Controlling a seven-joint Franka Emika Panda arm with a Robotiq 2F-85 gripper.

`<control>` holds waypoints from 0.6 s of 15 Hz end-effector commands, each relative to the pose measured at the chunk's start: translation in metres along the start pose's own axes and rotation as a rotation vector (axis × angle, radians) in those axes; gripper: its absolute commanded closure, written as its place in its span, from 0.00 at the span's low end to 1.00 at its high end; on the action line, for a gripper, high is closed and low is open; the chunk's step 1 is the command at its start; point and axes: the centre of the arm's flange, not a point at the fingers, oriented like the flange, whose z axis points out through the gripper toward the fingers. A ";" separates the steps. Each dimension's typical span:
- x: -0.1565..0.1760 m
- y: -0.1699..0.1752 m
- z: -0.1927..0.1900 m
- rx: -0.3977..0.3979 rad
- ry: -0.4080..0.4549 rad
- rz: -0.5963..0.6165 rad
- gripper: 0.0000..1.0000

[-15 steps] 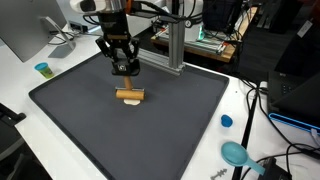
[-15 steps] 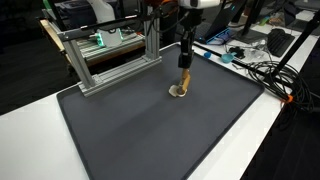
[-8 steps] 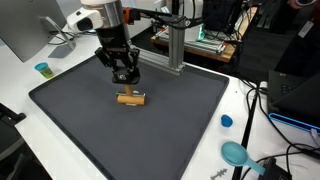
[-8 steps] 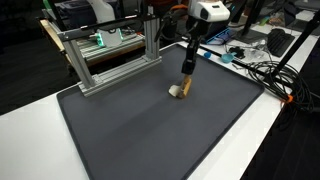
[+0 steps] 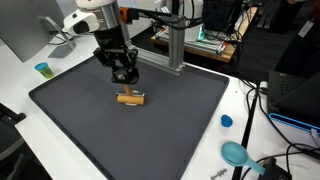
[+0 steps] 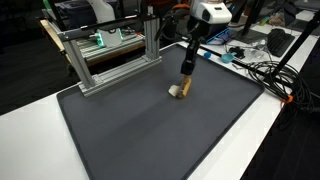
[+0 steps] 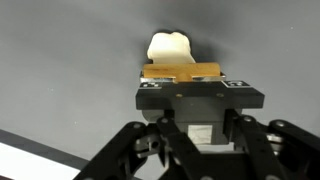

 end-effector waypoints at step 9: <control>-0.022 0.027 0.027 -0.051 -0.106 0.171 0.78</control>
